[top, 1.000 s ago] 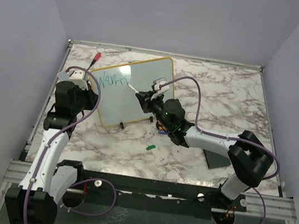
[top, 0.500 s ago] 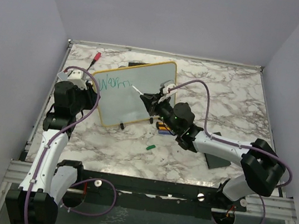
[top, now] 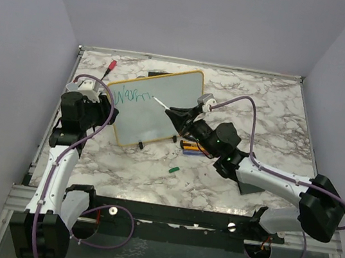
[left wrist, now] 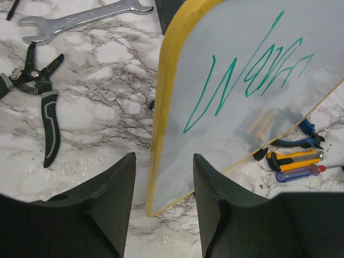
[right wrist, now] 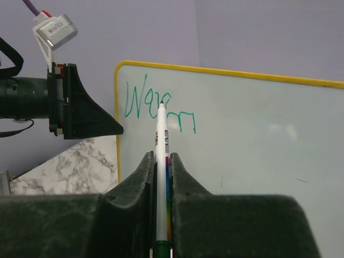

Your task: Write a sentence on the whiteboard

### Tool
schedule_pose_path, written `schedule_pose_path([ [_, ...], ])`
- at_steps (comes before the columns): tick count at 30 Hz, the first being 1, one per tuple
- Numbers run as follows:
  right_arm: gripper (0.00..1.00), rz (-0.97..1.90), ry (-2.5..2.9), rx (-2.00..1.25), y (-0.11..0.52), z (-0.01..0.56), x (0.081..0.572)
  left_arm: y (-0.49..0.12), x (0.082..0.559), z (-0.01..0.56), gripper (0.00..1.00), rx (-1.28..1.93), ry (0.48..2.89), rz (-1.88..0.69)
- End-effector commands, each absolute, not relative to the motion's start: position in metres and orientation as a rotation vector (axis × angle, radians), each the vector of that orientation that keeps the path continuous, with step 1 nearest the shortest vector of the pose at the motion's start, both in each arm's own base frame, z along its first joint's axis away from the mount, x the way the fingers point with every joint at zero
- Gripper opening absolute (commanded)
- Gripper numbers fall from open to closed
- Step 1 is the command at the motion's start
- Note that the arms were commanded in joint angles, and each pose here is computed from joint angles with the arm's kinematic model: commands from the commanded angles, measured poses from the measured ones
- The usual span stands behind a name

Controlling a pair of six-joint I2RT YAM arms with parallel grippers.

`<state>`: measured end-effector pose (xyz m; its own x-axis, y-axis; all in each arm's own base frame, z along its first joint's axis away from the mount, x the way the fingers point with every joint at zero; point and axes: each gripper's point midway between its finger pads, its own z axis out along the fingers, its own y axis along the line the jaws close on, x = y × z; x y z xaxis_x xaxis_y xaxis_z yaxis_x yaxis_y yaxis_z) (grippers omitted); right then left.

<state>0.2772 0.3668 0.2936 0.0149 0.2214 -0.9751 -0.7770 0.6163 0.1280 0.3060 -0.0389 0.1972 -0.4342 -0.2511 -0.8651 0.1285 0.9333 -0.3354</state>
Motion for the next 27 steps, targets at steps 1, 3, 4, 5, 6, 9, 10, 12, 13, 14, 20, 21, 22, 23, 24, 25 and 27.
schedule_pose_path([
  [1, 0.01, 0.875, 1.322, -0.561, 0.366, 0.299, 0.266, -0.049, 0.309, 0.201, 0.51, -0.016, 1.964, -0.484],
  [3, 0.01, 0.900, 1.306, -0.592, 0.369, 0.302, 0.259, -0.047, 0.310, 0.197, 0.52, -0.021, 1.977, -0.480],
  [4, 0.01, 0.904, 1.303, -0.599, 0.369, 0.302, 0.258, -0.047, 0.311, 0.193, 0.53, -0.025, 1.989, -0.482],
  [5, 0.01, 0.906, 1.299, -0.603, 0.368, 0.303, 0.256, -0.048, 0.312, 0.191, 0.53, -0.023, 1.998, -0.487],
  [6, 0.01, 0.908, 1.297, -0.604, 0.368, 0.304, 0.256, -0.049, 0.312, 0.189, 0.53, -0.017, 2.004, -0.499],
  [9, 0.01, 0.905, 1.297, -0.602, 0.365, 0.303, 0.254, -0.054, 0.311, 0.187, 0.53, 0.001, 2.010, -0.534],
  [10, 0.01, 0.905, 1.296, -0.602, 0.364, 0.303, 0.254, -0.055, 0.311, 0.186, 0.53, 0.001, 2.010, -0.540],
  [12, 0.01, 0.907, 1.296, -0.603, 0.364, 0.303, 0.253, -0.056, 0.309, 0.185, 0.52, -0.003, 2.013, -0.550],
  [13, 0.01, 0.909, 1.297, -0.603, 0.363, 0.303, 0.253, -0.058, 0.308, 0.184, 0.52, -0.007, 2.014, -0.561],
  [14, 0.01, 0.911, 1.297, -0.603, 0.363, 0.303, 0.252, -0.060, 0.307, 0.185, 0.52, -0.006, 2.013, -0.576],
  [20, 0.01, 0.905, 1.297, -0.604, 0.362, 0.304, 0.252, -0.073, 0.296, 0.182, 0.50, -0.055, 2.019, -0.685],
  [21, 0.01, 0.904, 1.295, -0.604, 0.361, 0.305, 0.252, -0.074, 0.295, 0.180, 0.49, -0.071, 2.026, -0.697],
  [22, 0.01, 0.903, 1.296, -0.602, 0.361, 0.305, 0.252, -0.075, 0.293, 0.179, 0.48, -0.085, 2.029, -0.708],
  [23, 0.01, 0.901, 1.295, -0.601, 0.361, 0.306, 0.252, -0.076, 0.292, 0.179, 0.48, -0.093, 2.032, -0.718],
  [24, 0.01, 0.900, 1.296, -0.601, 0.360, 0.306, 0.252, -0.077, 0.291, 0.181, 0.47, -0.098, 2.027, -0.726],
  [25, 0.01, 0.900, 1.295, -0.598, 0.360, 0.306, 0.252, -0.078, 0.290, 0.182, 0.47, -0.102, 2.024, -0.740],
  [27, 0.01, 0.898, 1.295, -0.595, 0.359, 0.306, 0.252, -0.081, 0.287, 0.183, 0.47, -0.110, 2.022, -0.761],
])
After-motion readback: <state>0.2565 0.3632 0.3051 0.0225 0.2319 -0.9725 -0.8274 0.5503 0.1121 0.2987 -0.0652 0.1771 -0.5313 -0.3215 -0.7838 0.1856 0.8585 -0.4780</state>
